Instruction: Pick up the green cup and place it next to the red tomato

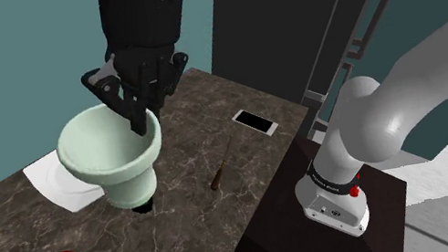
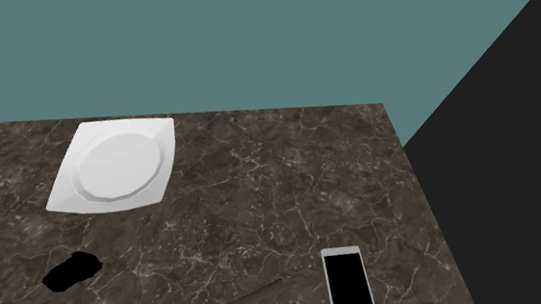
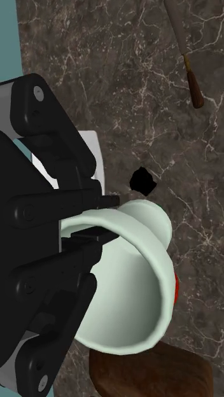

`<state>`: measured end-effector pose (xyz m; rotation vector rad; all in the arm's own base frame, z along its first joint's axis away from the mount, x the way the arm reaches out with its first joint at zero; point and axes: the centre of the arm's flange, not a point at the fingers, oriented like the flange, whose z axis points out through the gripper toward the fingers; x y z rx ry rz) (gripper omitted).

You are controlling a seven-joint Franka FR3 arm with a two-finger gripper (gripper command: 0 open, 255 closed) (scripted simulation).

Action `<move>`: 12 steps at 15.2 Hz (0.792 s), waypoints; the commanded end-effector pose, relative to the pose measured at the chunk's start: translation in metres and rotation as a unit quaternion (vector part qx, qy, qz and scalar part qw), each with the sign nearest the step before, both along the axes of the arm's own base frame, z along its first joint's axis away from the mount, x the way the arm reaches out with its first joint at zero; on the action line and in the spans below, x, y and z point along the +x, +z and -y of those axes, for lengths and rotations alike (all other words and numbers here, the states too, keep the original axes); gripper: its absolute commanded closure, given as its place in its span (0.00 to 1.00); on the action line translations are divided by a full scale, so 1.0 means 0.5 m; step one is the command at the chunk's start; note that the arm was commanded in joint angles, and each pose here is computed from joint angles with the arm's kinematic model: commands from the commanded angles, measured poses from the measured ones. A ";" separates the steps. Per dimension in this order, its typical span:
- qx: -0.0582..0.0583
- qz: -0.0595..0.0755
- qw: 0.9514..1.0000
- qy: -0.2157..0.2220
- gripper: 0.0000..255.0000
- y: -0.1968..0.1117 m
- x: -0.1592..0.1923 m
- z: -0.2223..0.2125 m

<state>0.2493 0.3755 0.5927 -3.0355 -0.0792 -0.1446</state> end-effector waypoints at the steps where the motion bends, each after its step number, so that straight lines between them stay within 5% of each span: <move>1: 0.001 0.000 1.000 -0.001 1.00 -0.001 -0.020 -0.049; 12: 0.001 0.000 1.000 -0.001 1.00 0.000 -0.153 -0.307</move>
